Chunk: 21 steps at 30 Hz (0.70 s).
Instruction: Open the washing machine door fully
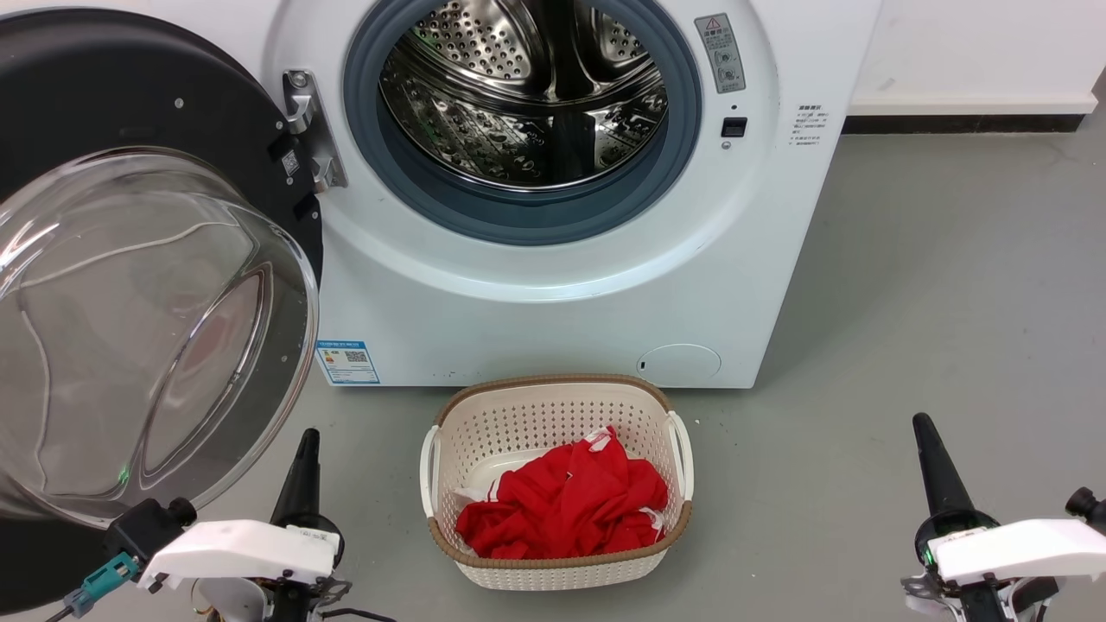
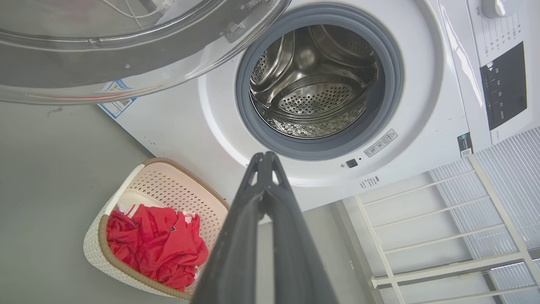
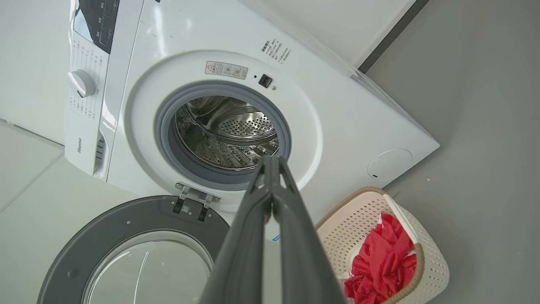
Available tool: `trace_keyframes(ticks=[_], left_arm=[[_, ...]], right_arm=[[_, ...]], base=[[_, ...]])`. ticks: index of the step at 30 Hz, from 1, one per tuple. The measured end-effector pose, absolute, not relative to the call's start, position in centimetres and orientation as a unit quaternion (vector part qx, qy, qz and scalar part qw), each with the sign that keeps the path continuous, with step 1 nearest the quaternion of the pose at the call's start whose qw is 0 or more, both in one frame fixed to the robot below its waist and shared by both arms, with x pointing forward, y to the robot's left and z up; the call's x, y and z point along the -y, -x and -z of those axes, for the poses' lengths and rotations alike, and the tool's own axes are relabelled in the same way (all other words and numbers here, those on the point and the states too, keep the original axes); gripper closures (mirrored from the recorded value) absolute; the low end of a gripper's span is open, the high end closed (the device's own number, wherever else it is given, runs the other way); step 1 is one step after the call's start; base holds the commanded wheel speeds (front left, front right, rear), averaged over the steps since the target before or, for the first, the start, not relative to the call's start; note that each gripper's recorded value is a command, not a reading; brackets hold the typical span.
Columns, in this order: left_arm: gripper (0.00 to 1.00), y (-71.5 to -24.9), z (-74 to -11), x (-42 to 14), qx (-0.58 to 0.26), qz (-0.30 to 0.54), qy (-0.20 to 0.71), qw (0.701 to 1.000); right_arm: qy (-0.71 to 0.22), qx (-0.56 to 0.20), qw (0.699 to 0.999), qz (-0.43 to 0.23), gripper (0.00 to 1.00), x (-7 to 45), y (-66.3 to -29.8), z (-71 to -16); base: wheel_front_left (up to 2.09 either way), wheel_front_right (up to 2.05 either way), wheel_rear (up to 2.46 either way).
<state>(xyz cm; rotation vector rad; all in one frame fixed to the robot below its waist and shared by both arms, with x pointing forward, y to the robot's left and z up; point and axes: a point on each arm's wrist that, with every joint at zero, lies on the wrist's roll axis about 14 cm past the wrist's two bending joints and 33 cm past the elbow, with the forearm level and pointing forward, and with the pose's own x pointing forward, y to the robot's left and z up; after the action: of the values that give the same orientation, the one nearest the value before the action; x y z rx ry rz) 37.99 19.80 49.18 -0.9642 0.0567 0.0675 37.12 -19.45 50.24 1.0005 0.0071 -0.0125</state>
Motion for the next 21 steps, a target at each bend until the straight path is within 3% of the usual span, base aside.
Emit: trace_keyframes(ticks=[21], left_arm=[[1.00, -38.35, -49.52, -19.80, -0.023, -0.025, 0.571, 0.820]], right_arm=[[-0.577, -0.007, 0.816, 0.009, 1.00, 19.68, -37.74, -50.12]], base=[[0.00, 0.00, 0.00]])
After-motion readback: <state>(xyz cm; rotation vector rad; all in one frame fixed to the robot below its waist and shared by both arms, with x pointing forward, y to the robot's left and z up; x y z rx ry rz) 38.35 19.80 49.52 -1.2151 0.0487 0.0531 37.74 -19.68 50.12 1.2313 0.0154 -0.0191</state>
